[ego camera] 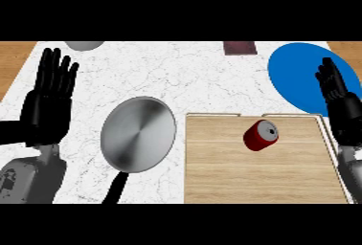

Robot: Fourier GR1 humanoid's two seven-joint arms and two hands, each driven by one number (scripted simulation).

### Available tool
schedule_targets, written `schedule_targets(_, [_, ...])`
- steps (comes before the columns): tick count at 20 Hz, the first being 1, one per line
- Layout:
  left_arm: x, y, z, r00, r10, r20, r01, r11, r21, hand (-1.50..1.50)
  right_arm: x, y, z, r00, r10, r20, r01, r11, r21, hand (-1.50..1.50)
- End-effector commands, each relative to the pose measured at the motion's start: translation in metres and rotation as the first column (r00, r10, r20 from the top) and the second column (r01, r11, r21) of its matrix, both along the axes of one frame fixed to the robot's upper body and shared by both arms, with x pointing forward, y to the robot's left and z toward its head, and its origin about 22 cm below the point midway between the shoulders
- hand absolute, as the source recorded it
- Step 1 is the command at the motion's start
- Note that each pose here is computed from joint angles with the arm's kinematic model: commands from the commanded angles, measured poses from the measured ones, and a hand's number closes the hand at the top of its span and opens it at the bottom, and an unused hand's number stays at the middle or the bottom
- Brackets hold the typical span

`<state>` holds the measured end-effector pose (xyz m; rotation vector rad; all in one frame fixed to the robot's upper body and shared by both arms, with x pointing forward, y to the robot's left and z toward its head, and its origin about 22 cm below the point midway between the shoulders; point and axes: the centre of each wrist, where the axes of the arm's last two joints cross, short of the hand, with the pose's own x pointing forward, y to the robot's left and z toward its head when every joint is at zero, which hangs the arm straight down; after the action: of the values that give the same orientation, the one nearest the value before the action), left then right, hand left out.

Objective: Pick the can from the tray and place it in the plate

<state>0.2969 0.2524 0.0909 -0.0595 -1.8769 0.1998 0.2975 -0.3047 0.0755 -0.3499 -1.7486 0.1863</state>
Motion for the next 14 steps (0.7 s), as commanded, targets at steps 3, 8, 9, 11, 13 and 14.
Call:
schedule_targets(3, [-0.008, 0.025, -0.036, 0.977, 0.045, -0.209, -0.006, 0.983, 0.185, 0.00, 0.007, -0.014, -0.004, 0.986, 0.165, 0.006, -0.164, 0.972, 0.170, 1.50])
schedule_targets(8, [-0.020, 0.037, -0.062, 0.925, 0.062, -0.374, 0.039, 0.965, 0.259, 0.00, -0.002, -0.065, 0.045, 0.989, 0.149, -0.019, -0.135, 0.825, -0.549, 1.50])
schedule_targets(9, [-0.020, 0.040, -0.063, 0.897, 0.065, -0.437, 0.064, 0.960, 0.274, 0.00, -0.009, -0.052, -0.033, 0.989, -0.127, 0.078, 0.131, 0.991, -0.042, -1.50])
schedule_targets(11, [-0.030, 0.038, -0.078, 0.889, 0.068, -0.453, 0.072, 0.956, 0.285, 0.00, -0.025, -0.040, -0.060, 0.986, -0.108, 0.126, 0.082, 0.977, 0.194, -1.50])
schedule_targets(13, [-0.024, 0.051, -0.067, 0.889, 0.076, -0.451, 0.077, 0.947, 0.312, 0.00, -0.041, -0.047, -0.089, 0.990, 0.011, 0.138, -0.035, 0.984, 0.174, -1.50])
schedule_targets(14, [-0.014, 0.030, -0.064, 0.894, 0.069, -0.443, 0.068, 0.956, 0.285, 0.00, -0.035, -0.045, -0.095, 0.989, 0.082, 0.123, -0.099, 0.985, 0.140, -1.50])
